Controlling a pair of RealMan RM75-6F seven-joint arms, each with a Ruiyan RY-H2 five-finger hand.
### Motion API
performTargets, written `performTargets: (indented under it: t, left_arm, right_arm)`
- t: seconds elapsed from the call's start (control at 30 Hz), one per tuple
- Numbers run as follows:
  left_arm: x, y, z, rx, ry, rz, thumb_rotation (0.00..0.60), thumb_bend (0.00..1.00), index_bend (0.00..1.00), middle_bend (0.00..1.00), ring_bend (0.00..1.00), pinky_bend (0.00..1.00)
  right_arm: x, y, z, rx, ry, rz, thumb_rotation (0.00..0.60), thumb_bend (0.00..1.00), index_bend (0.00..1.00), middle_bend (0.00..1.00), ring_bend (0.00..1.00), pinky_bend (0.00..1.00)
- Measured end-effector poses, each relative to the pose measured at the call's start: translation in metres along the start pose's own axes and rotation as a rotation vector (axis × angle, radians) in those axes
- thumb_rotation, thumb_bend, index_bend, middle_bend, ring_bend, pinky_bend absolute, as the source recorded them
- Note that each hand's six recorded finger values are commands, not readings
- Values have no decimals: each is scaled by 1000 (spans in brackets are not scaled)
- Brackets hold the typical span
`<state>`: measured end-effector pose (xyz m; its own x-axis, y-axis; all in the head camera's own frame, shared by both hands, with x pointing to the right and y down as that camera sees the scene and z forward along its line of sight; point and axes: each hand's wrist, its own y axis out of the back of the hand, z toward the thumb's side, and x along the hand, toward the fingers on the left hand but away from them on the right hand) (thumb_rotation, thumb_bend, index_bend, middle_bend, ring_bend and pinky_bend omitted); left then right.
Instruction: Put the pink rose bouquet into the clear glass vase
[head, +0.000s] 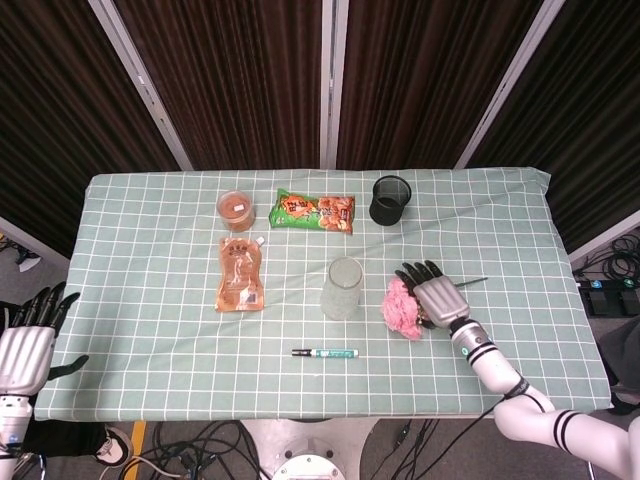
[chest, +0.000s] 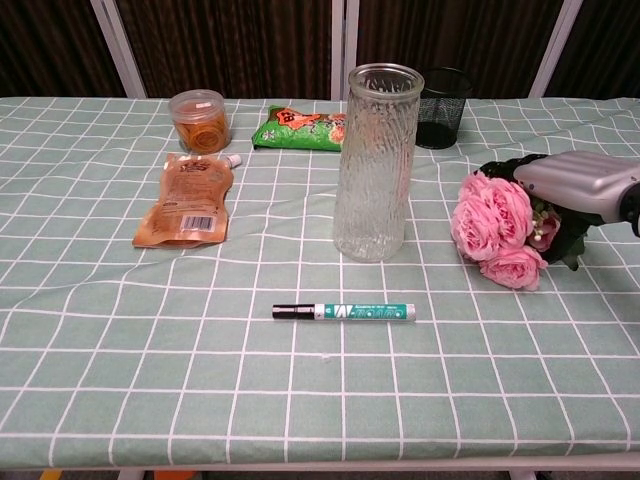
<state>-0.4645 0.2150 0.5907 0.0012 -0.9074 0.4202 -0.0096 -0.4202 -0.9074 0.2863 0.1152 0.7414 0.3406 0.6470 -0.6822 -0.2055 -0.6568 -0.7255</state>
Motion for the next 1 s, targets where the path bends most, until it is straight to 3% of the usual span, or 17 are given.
performTargets:
  t: [0.13, 0.23, 0.4, 0.53, 0.8, 1.0]
  left_arm:
    - [-4, 0, -6, -3, 13, -6, 600, 0, 121, 0, 0, 137]
    - [-4, 1, -7, -8, 17, -4, 600, 0, 121, 0, 0, 137]
    - [-3, -1, -6, -4, 16, -11, 600, 0, 121, 0, 0, 138]
    - [-2, -4, -7, -2, 21, -24, 600, 0, 121, 0, 0, 139]
    - [-3, -4, -8, -2, 31, -35, 600, 0, 121, 0, 0, 140]
    - [-2, -6, -5, 0, 21, -42, 600, 0, 121, 0, 0, 140]
  right_arm:
    - [-6, 1, 6, -7, 17, -12, 600, 127, 0, 41, 0, 0]
    - [-9, 4, 9, -8, 22, -28, 600, 139, 69, 151, 27, 53]
    - [-10, 6, 7, 3, 10, -62, 600, 199, 403, 299, 183, 214]
    - [-8, 4, 2, 1, -8, -74, 600, 213, 543, 378, 214, 240]
    - [1, 15, -9, -41, -27, -108, 600, 229, 619, 429, 252, 258]
    - [16, 57, -23, -95, -40, -216, 600, 228, 621, 430, 253, 261]
